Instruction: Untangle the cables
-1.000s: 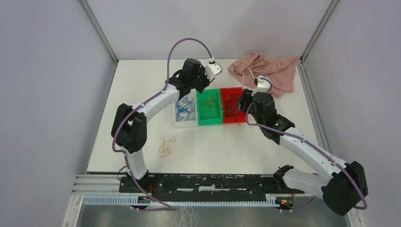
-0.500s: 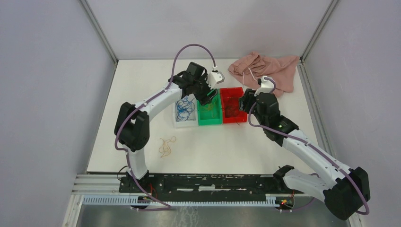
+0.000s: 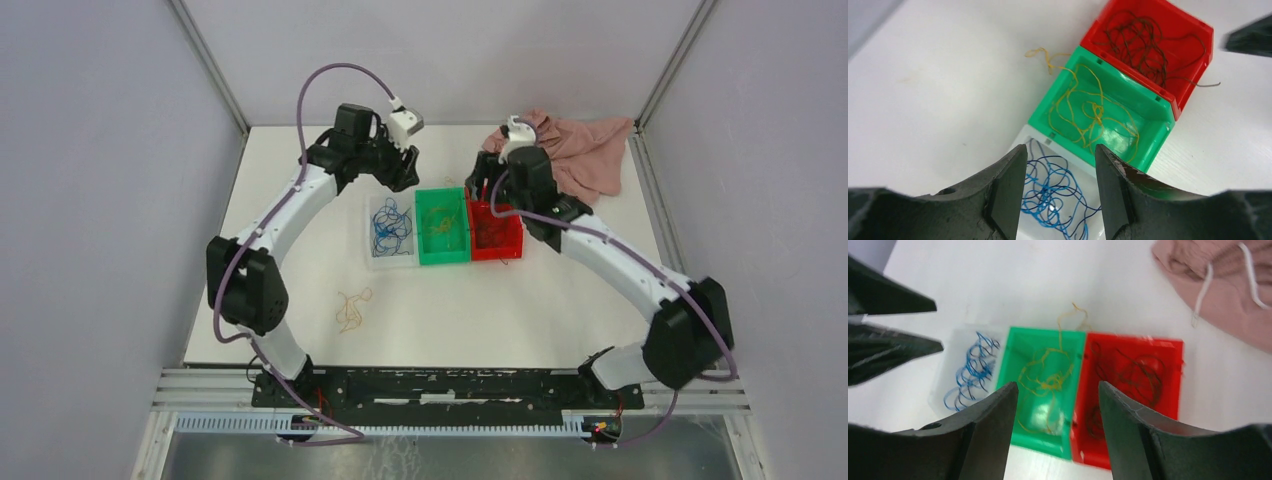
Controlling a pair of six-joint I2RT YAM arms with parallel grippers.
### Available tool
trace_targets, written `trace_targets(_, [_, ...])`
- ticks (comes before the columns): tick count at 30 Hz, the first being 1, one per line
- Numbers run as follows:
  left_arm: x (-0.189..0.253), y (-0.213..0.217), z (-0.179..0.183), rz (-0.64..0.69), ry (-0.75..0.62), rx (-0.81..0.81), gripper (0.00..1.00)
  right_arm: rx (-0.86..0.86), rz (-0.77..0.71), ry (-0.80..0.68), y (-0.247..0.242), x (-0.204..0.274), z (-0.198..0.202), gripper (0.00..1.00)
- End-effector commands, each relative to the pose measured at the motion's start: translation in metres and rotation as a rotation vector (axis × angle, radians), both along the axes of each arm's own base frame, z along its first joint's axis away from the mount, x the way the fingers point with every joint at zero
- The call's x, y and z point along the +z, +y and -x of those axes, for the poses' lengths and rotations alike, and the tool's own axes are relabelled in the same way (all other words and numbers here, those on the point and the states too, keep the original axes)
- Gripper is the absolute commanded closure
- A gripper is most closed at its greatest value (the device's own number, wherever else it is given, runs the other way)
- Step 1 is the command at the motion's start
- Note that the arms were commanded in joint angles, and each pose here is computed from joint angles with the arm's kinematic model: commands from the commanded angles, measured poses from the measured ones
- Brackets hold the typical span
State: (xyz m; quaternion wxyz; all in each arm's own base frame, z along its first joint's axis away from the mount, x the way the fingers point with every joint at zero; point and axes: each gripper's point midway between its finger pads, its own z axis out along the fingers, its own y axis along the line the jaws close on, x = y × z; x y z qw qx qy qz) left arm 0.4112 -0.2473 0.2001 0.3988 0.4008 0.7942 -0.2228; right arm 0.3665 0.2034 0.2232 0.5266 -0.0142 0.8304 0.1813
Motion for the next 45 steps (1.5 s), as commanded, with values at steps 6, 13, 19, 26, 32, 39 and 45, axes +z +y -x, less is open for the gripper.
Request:
trace_targets(6, [0.054,0.051,0.005,0.100,-0.113,0.082,0.39,0.152,0.111,0.166,0.077,-0.036,-0.109,0.29])
trace_targets(13, [0.056,0.065,0.026,0.082,-0.144,0.068,0.37,0.144,0.184,0.245,0.095,-0.078,-0.151,0.30])
trace_targets(19, [0.057,0.068,0.033,0.077,-0.156,0.065,0.36,0.138,0.224,0.284,0.097,-0.108,-0.160,0.32])
trace_targets(26, [0.062,0.068,0.033,0.083,-0.168,0.066,0.36,0.123,0.273,0.307,0.093,-0.128,-0.159,0.37])
trace_targets(32, [0.067,0.068,0.031,0.091,-0.181,0.070,0.36,0.089,0.283,0.312,0.089,-0.134,-0.158,0.49])
trace_targets(39, [0.069,0.072,0.032,0.078,-0.199,0.070,0.36,0.085,0.258,0.307,0.092,-0.124,-0.160,0.62])
trace_targets(45, [0.074,0.075,0.029,0.083,-0.210,0.079,0.36,0.068,0.236,0.285,0.092,-0.112,-0.160,0.98])
